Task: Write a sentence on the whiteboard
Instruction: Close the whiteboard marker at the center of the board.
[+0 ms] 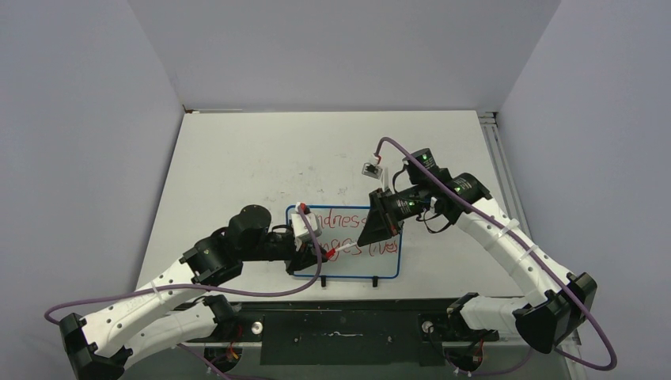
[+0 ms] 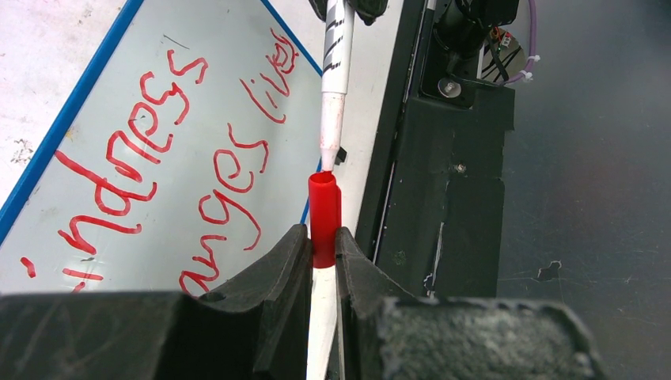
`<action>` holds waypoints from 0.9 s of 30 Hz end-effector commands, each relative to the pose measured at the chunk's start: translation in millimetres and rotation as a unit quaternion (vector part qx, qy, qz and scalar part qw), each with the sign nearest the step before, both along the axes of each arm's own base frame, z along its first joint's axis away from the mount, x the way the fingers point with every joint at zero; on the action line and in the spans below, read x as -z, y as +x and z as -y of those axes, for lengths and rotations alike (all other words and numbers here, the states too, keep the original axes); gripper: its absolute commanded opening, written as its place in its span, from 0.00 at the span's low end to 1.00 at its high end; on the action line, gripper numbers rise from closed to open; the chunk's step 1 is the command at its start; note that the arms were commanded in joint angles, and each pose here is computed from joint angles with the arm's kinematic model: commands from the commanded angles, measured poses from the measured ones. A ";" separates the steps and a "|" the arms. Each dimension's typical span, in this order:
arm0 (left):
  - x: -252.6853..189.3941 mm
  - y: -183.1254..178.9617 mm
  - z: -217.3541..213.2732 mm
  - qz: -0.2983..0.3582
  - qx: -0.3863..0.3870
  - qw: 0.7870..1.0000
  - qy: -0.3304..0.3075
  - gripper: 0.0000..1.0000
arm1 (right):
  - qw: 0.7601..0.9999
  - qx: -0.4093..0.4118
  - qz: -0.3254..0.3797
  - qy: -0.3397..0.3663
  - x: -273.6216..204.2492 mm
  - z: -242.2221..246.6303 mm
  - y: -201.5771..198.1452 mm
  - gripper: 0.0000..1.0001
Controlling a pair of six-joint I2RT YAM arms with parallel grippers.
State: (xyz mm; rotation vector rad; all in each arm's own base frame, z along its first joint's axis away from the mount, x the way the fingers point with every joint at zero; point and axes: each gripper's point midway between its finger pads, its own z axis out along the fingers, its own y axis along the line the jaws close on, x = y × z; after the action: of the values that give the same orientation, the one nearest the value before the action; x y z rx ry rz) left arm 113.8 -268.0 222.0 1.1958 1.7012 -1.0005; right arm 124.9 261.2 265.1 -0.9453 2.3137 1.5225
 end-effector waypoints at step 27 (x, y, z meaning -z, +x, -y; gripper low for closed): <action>-18.3 -8.6 9.7 0.024 0.024 0.999 -0.027 0.00 | 0.997 -0.073 -0.021 -0.026 25.3 -27.2 -29.9 0.06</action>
State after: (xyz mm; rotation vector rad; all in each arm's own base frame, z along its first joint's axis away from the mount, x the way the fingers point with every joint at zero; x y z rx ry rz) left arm 98.0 -269.3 213.2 1.2577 1.7246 -1.0327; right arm 104.6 282.8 239.2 -1.0873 2.4015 1.5072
